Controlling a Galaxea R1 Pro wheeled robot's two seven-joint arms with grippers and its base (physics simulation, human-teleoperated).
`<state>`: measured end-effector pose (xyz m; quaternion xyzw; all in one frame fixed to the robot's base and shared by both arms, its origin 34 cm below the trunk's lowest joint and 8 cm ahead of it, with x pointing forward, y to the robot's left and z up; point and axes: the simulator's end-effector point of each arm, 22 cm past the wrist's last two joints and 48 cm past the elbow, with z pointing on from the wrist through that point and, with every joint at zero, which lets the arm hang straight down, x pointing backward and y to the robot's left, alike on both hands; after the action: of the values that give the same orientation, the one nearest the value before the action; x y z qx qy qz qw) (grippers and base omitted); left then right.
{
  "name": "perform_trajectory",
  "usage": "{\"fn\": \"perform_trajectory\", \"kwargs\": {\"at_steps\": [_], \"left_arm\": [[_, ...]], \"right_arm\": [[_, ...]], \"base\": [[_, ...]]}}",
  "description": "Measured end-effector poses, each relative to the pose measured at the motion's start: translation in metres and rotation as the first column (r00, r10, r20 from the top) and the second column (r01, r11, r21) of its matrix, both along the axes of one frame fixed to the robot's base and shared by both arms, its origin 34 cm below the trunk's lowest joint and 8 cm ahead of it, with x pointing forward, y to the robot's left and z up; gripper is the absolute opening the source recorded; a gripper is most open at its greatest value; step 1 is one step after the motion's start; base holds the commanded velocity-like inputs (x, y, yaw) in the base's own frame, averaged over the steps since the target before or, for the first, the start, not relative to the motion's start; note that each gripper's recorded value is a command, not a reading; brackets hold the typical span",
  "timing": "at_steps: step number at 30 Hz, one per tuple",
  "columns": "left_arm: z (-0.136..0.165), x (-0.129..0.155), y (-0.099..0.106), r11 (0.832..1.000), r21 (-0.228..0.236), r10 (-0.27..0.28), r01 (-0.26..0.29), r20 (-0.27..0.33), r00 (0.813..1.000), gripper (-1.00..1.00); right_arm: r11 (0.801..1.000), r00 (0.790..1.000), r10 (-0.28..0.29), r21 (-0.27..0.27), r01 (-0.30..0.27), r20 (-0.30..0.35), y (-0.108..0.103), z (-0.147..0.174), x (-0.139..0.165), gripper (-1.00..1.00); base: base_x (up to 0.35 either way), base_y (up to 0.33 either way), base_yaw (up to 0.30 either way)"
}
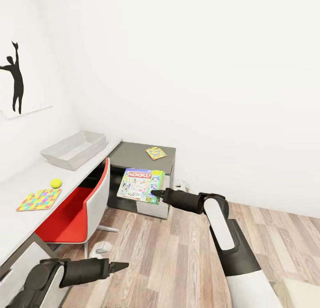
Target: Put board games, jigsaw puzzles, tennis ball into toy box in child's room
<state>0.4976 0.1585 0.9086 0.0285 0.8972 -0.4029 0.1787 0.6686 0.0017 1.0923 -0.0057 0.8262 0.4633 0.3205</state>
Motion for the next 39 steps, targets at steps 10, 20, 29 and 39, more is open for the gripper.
{"fn": "perform_trajectory", "kwargs": {"at_steps": [10, 20, 29, 39], "left_arm": [[0.135, 0.131, 0.134, 0.989, 0.138, -0.001, -0.047, 0.327, 0.945, 1.00], [0.293, 0.193, 0.274, 0.961, 0.219, 0.037, -0.170, 0.507, 0.861, 1.00], [0.308, 0.189, 0.334, 0.892, 0.361, 0.054, -0.271, 0.512, 0.857, 1.00], [0.268, 0.204, 0.459, 0.517, 0.607, 0.297, -0.603, 0.534, 0.792, 1.00]], "right_arm": [[0.998, 0.991, -0.054, -0.009, 0.055, 0.120, -0.028, 0.079, 0.068, -1.00], [0.997, 0.986, -0.044, -0.055, 0.054, 0.163, -0.021, 0.156, 0.137, -1.00], [0.982, 0.981, -0.088, -0.150, 0.114, 0.173, -0.030, 0.205, 0.179, -1.00], [0.968, 0.981, -0.122, -0.202, 0.152, 0.154, -0.039, 0.208, 0.192, -1.00]], "base": [[0.000, 0.000, 0.178], [0.000, 0.000, 0.005], [0.000, 0.000, 0.000], [0.000, 0.000, 0.000]]}}
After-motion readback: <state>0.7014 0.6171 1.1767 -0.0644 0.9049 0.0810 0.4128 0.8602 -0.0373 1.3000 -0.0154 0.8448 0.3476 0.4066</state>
